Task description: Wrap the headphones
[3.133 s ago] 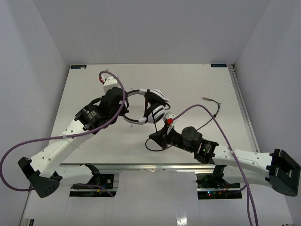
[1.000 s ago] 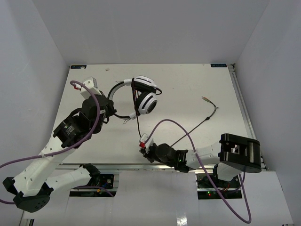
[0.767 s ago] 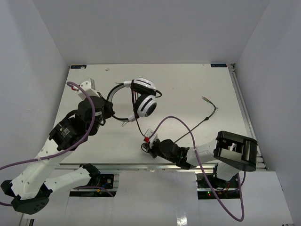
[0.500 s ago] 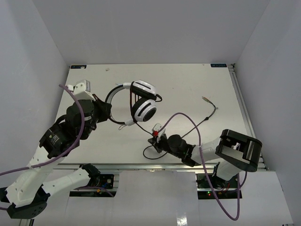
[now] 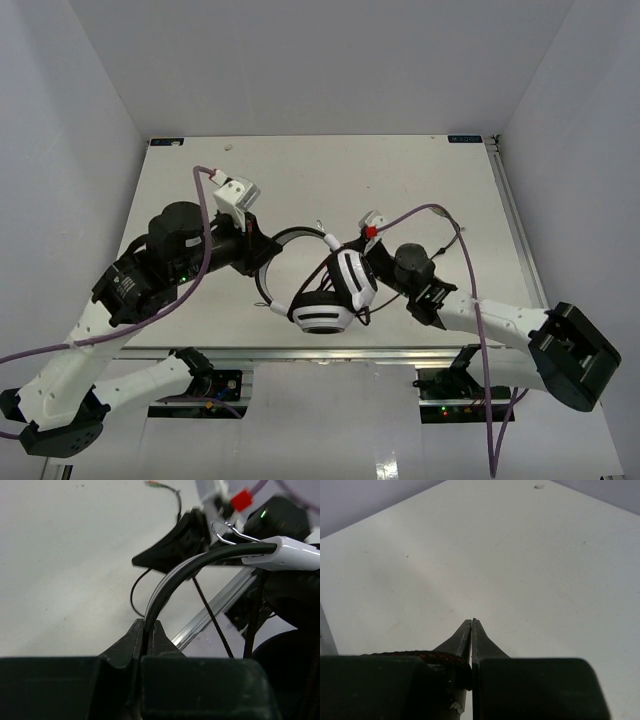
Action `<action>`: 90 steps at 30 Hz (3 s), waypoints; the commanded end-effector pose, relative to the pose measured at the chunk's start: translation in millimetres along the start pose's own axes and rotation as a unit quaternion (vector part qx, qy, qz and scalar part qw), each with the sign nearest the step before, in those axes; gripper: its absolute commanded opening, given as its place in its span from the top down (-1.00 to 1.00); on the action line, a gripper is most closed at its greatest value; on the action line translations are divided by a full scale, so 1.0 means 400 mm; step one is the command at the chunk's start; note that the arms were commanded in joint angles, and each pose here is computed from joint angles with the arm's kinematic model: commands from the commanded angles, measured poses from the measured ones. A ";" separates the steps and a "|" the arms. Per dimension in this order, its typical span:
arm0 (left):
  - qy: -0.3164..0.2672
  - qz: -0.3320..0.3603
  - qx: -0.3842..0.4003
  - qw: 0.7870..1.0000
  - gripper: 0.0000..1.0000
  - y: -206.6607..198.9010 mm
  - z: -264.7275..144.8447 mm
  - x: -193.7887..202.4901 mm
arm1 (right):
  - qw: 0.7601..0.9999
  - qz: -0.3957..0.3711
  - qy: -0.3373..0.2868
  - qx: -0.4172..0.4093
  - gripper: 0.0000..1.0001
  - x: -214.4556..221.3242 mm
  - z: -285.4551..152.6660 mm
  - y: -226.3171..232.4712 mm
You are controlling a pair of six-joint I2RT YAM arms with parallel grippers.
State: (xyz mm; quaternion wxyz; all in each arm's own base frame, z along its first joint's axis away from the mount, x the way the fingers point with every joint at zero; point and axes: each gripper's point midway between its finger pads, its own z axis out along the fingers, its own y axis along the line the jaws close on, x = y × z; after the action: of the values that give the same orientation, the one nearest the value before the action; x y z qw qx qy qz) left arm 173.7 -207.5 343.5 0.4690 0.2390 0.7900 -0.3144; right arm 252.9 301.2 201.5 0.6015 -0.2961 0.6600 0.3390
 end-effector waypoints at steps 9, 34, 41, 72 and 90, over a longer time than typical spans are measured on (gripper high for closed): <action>0.050 0.134 -0.262 0.955 1.00 0.246 0.096 0.059 | 0.993 0.029 0.113 -0.035 0.85 -0.154 -0.076 -0.006; 0.044 0.251 -0.437 0.863 1.00 0.323 0.120 0.023 | 0.977 0.029 0.157 -0.139 0.85 -0.208 -0.080 0.078; 0.055 0.244 -0.448 0.858 1.00 0.330 0.149 0.046 | 0.966 0.049 0.153 -0.201 0.81 -0.192 -0.082 0.130; -0.061 -0.052 -0.531 0.844 1.00 0.312 0.090 0.008 | 0.962 0.107 0.093 -0.233 0.72 -0.044 -0.095 0.282; -0.119 -0.155 -0.411 0.891 1.00 0.238 0.061 -0.048 | 0.985 0.050 0.091 -0.140 0.58 0.115 -0.052 0.241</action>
State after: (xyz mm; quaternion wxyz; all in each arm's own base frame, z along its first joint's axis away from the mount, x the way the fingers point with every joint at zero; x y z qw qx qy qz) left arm 260.6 -151.7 290.3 0.5319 -0.0883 0.8407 0.0498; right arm 148.1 339.1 154.8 0.4187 -0.3779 0.7017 0.4352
